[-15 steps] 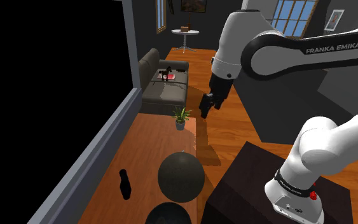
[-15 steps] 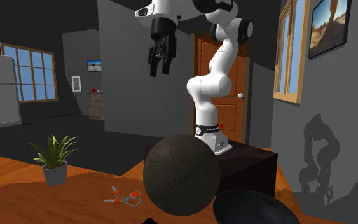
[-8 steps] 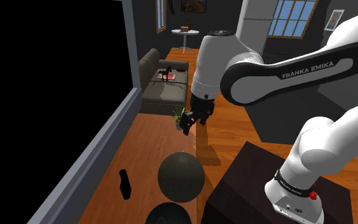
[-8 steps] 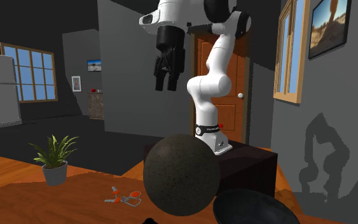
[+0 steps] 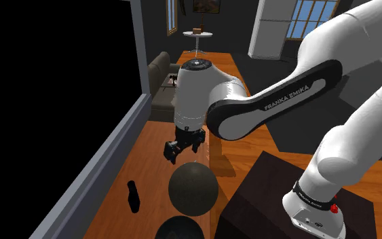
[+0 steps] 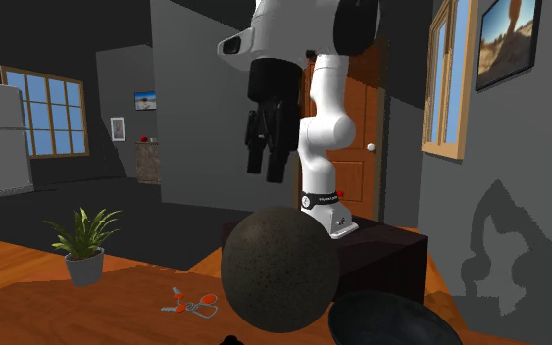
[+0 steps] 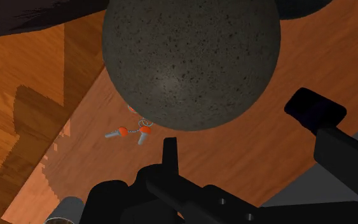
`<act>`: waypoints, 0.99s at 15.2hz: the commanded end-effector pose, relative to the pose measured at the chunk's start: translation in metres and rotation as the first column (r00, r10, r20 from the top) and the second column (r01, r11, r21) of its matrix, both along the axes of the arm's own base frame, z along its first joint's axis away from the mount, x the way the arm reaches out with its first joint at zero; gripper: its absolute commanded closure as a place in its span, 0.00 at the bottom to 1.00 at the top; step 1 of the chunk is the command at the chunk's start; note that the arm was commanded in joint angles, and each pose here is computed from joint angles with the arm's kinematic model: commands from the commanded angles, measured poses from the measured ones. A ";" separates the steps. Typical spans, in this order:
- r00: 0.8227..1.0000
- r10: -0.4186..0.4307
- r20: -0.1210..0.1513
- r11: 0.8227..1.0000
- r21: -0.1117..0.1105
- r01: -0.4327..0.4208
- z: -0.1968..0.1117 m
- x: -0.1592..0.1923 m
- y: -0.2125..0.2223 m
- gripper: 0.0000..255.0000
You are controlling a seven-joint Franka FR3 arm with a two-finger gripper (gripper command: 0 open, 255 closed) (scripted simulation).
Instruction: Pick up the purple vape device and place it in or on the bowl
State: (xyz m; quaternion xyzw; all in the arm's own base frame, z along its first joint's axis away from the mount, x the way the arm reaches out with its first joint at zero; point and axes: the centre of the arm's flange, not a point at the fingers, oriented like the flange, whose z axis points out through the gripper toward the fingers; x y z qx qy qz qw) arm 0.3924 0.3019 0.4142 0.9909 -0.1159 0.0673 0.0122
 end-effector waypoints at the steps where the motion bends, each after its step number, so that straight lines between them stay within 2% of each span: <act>1: 1.000 -0.024 0.000 1.000 -0.001 0.024 -0.016 0.009 0.020 0.00; 15: 0.985 -0.171 -0.003 0.985 -0.025 0.171 -0.119 0.087 0.160 0.00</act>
